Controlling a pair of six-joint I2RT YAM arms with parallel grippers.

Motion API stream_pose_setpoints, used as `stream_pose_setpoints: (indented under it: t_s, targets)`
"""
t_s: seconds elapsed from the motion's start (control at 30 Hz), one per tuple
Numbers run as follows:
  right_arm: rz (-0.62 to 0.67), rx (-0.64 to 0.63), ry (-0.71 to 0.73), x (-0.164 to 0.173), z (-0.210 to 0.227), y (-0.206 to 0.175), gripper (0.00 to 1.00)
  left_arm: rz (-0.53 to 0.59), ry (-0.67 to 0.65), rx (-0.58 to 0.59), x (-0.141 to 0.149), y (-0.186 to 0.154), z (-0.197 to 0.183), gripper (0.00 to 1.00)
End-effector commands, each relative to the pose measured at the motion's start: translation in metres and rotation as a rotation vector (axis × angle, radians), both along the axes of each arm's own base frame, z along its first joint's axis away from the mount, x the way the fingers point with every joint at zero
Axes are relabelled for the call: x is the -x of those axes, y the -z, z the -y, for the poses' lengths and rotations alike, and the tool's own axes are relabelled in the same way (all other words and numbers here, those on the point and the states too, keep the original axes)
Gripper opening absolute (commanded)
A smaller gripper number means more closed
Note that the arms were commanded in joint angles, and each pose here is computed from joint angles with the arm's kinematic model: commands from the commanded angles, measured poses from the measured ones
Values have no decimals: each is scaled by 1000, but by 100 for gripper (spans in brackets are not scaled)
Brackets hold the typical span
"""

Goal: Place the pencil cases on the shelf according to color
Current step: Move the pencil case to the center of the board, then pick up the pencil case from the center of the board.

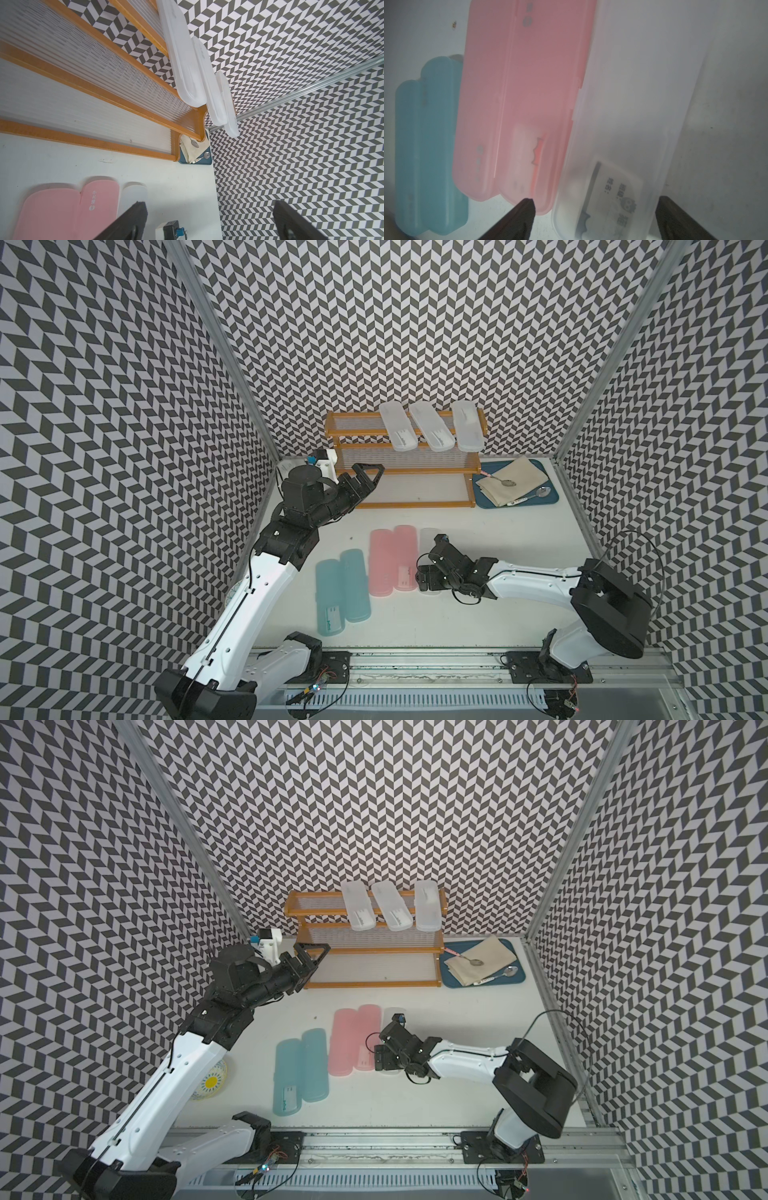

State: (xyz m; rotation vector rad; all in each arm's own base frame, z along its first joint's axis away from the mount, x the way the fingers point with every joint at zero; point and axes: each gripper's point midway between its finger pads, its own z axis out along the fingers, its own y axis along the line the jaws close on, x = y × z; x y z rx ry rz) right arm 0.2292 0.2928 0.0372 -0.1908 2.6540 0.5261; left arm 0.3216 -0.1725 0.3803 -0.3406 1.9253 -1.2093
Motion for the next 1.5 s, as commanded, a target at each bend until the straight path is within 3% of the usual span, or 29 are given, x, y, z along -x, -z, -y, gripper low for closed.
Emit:
stream_pose_setpoints:
  t_s: [0.0, 0.53, 0.7, 0.9, 1.0, 1.47]
  targets:
    - [-3, -10, -17, -2, -16, 4, 94, 32, 25, 18, 2, -14, 2, 100]
    - [-6, 295, 143, 11, 80, 32, 98, 108, -10, 24, 8, -39, -4, 100]
    - [28, 270, 123, 6, 80, 18, 98, 112, -12, 29, 5, -41, -3, 100]
    - [58, 61, 15, 7, 38, -9, 98, 108, 4, 27, 6, -38, -1, 100]
    - [57, 16, -5, 7, 28, -10, 98, 129, -6, 12, 7, -43, -3, 100]
    - [43, 196, 3, 2, 42, 20, 100, 166, -21, -14, 6, -50, -6, 100]
